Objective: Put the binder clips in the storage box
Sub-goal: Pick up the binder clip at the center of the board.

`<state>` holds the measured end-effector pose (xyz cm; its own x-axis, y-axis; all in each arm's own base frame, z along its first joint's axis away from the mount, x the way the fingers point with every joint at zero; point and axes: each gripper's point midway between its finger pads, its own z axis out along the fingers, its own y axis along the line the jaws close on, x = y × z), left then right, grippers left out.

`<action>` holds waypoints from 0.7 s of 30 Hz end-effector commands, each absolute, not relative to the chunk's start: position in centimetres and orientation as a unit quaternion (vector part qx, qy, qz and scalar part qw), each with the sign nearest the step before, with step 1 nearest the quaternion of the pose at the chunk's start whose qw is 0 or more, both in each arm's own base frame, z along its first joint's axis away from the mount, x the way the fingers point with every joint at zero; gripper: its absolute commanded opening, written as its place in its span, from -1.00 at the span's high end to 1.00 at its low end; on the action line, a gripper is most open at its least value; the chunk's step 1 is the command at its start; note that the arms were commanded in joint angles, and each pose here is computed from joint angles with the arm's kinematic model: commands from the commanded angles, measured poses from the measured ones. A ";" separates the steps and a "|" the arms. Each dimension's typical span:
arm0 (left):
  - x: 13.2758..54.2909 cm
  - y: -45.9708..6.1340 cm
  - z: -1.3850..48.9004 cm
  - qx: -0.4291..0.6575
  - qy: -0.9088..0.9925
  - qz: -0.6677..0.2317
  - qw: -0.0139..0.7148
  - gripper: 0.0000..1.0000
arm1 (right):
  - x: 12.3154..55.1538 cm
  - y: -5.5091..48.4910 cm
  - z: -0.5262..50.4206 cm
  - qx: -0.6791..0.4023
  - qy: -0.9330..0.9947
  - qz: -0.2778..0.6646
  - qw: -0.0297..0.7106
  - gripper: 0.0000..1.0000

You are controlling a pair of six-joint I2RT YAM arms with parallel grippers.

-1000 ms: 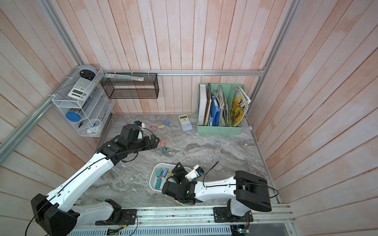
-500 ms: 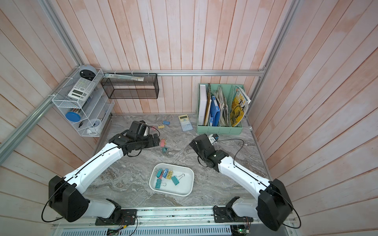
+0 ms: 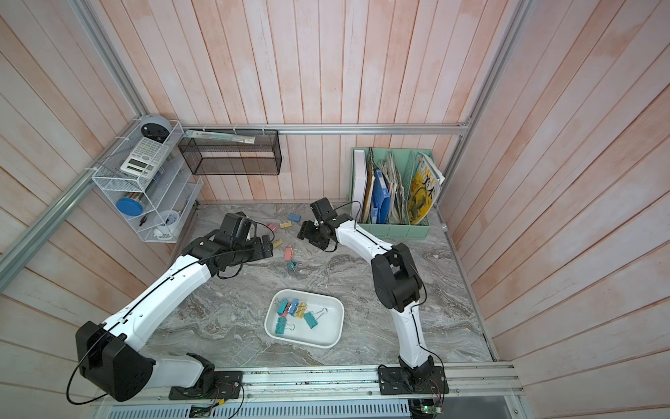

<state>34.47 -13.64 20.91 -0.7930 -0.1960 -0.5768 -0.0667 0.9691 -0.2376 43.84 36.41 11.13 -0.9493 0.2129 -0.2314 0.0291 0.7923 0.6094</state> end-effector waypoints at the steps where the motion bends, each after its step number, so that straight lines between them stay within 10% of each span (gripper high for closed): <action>1: 34.4 -13.0 22.3 -0.077 0.937 -0.096 0.326 -1.00 | 43.5 38.1 10.0 0.038 0.934 0.339 0.102 -0.29; 16: 35.3 -13.3 21.5 -0.062 0.945 -0.088 0.308 -1.00 | 45.6 40.7 6.8 0.061 0.922 0.375 0.075 1.00; 21: 35.3 -13.4 21.5 -0.055 0.946 -0.090 0.307 -1.00 | 46.1 38.7 9.6 0.047 0.932 0.332 0.138 1.00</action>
<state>34.91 -13.49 20.76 -0.8109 -0.1745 -0.5586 -0.0657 0.9756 -0.2094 45.59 40.56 6.52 -0.9787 0.1630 -0.1245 0.0344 0.7288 0.6838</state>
